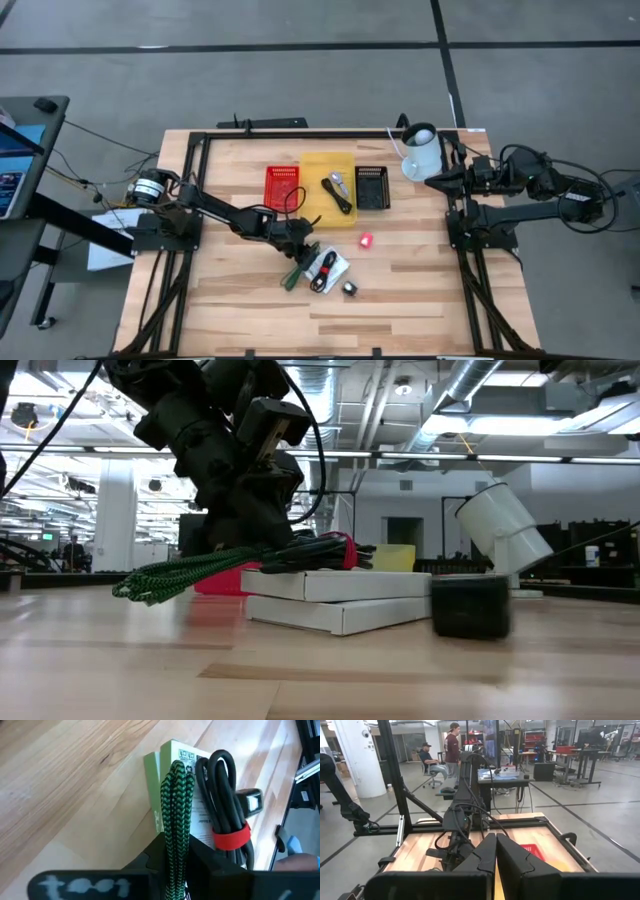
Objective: Pick and place items into bin
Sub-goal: Put the green charger cable in the yellow bin
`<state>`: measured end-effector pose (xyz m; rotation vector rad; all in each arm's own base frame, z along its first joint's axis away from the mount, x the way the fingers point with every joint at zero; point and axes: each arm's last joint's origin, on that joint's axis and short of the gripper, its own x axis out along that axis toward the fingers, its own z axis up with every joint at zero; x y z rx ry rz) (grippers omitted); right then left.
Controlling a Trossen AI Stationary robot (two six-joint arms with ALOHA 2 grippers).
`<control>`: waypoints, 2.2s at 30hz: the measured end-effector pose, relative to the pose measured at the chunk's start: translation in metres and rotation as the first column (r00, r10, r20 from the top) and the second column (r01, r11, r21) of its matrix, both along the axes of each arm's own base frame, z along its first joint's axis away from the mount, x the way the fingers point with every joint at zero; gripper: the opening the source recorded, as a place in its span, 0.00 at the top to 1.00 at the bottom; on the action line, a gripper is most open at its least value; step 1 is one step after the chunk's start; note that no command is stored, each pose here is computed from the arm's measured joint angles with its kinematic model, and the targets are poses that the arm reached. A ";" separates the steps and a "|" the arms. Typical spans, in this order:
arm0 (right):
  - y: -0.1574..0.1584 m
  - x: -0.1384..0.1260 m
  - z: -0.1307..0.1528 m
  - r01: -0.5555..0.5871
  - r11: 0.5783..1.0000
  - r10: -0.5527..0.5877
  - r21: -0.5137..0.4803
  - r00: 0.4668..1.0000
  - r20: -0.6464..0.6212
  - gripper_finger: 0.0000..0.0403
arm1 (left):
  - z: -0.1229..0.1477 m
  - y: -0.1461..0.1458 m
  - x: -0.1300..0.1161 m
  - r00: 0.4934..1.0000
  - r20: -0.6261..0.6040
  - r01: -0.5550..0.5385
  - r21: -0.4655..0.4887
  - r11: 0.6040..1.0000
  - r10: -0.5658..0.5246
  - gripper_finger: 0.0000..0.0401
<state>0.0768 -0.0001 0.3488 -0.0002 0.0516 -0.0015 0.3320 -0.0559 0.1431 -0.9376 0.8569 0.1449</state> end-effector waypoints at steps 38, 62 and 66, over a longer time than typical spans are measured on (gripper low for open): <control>0.000 0.000 0.000 0.000 1.000 0.000 0.000 1.000 0.000 0.98 | 0.104 0.135 -0.014 0.805 0.552 -0.478 0.387 0.789 0.217 0.92; 0.000 0.000 0.000 0.000 1.000 0.000 0.000 1.000 0.001 0.98 | 0.065 0.147 0.010 0.825 0.541 -0.455 0.462 0.761 0.164 0.86; 0.000 0.000 0.000 0.000 1.000 0.000 0.000 1.000 0.001 0.98 | 0.065 0.147 0.010 0.825 0.541 -0.453 0.462 0.763 0.163 0.77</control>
